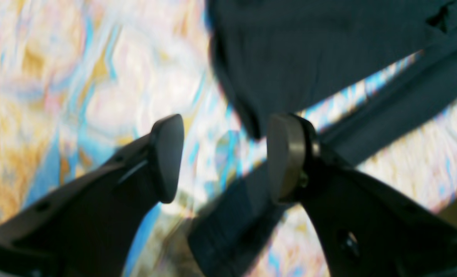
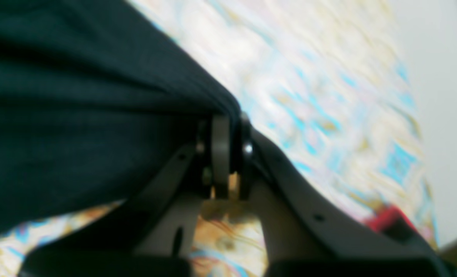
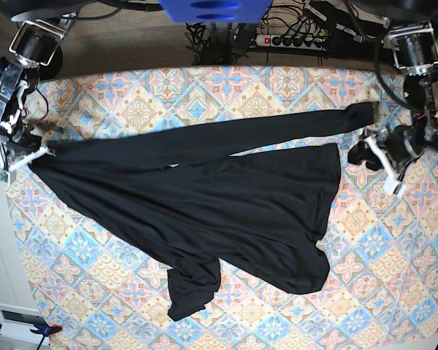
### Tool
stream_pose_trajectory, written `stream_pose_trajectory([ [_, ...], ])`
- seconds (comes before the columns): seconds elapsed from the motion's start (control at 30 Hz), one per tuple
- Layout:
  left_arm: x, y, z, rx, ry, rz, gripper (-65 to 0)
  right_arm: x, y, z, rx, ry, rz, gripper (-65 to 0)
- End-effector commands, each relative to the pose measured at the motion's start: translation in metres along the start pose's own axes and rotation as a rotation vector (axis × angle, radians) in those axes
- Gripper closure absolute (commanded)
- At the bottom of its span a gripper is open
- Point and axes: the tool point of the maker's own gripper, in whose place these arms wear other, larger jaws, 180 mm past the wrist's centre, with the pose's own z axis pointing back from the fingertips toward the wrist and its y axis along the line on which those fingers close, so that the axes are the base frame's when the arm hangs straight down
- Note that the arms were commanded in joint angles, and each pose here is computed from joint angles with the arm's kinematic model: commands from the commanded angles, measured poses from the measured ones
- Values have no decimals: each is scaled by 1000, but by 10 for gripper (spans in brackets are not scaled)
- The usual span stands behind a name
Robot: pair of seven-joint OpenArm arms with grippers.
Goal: Layout the t-shirt on the table in an organized manner, then fold the t-shirt properly
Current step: 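Drag the lifted shirt edge outward with the left gripper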
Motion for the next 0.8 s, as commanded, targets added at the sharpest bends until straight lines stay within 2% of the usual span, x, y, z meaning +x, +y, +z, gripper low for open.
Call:
stream_pose_trajectory([
  [0.0, 11, 2, 2, 18, -26, -22, -335, 37, -7, 11, -15, -107, 19, 0],
  [0.1, 13, -17, -20, 13, -9, -40, -335, 37, -9, 11, -23, -105, 21, 0],
  [0.23, 2, -47, -48, -28, 70, -115, -335, 38, -10, 11, -24, -107, 22, 0],
  [0.43, -22, -68, -86, -103, 163, -117, -329, 37, -10, 11, -24, -106, 22, 0],
  [0.5, -27, -66, -89, -98, 178, -124, -288, 37, -10, 11, -24, -106, 22, 0],
  [0.53, -30, -59, -85, -80, 191, -133, -234, 37, -10, 11, -24, -106, 22, 0],
  [0.63, -28, -38, -75, -36, 188, -141, -11, 37, -9, 11, -23, -105, 23, 0],
  [0.77, -37, 4, -48, 53, 187, -103, -10, 35, -9, 11, -22, -100, 28, 0],
])
